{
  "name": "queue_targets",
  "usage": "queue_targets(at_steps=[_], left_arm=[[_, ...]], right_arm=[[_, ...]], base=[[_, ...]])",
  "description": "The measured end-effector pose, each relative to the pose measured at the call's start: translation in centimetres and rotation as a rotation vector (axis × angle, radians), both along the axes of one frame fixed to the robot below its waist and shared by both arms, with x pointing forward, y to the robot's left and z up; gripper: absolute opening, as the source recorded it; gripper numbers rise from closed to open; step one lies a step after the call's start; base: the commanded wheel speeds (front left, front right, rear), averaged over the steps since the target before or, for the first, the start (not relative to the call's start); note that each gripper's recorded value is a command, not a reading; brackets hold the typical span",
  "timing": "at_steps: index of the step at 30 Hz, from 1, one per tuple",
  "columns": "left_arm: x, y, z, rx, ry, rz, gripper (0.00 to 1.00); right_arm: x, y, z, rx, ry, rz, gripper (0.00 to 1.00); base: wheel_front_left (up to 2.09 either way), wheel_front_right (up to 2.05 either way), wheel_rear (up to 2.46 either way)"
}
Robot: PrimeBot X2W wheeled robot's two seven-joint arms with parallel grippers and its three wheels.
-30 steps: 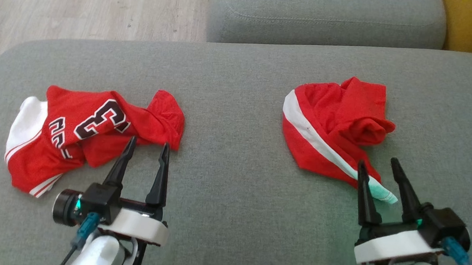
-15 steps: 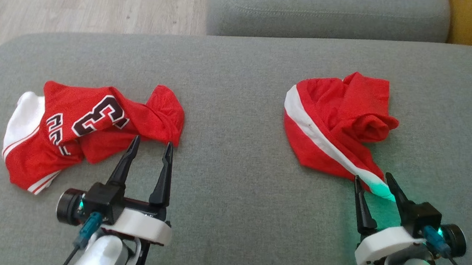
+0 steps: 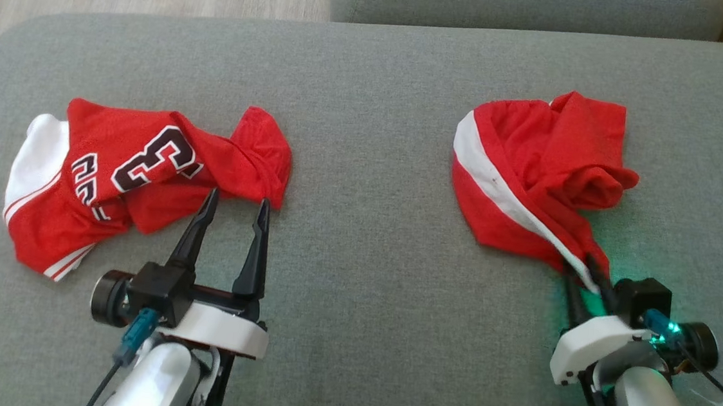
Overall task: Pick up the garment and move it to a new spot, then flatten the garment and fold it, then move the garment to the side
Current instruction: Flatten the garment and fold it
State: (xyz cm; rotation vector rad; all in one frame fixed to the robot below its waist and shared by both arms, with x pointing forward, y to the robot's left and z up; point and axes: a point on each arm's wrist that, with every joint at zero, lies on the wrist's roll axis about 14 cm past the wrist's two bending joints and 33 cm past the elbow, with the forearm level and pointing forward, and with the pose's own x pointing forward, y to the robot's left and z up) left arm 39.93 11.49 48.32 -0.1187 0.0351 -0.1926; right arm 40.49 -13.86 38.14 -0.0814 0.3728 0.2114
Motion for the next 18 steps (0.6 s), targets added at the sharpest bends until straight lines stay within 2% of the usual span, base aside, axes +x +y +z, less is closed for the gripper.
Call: queue_targets(at_steps=[5, 11, 16, 17, 18], left_arm=[[0.3, -0.4, 0.0, 0.004, -0.002, -0.010, 1.00], [0.7, -1.3, 1.0, -0.005, -0.031, -0.031, 1.00], [0.7, -2.4, 1.9, -0.020, -0.054, -0.059, 1.00], [0.7, -2.6, 2.0, -0.024, -0.057, -0.062, 1.00], [0.7, -2.8, 2.1, -0.025, -0.059, -0.065, 1.00]], right_arm=[[-0.2, -2.3, -0.1, -0.033, 0.003, -0.058, 0.00], [-0.9, -8.7, 1.8, -0.123, -0.040, -0.226, 0.00], [-3.5, -14.5, 2.6, -0.205, -0.022, -0.385, 0.00], [-3.9, -15.1, 2.7, -0.216, -0.017, -0.401, 0.46], [-4.1, -15.4, 2.8, -0.217, -0.019, -0.407, 1.00]], base=[[0.00, 0.00, 0.00], [0.00, 0.00, 0.00], [0.00, 0.00, 0.00], [0.00, 0.00, 0.00], [0.00, 0.00, 0.00]])
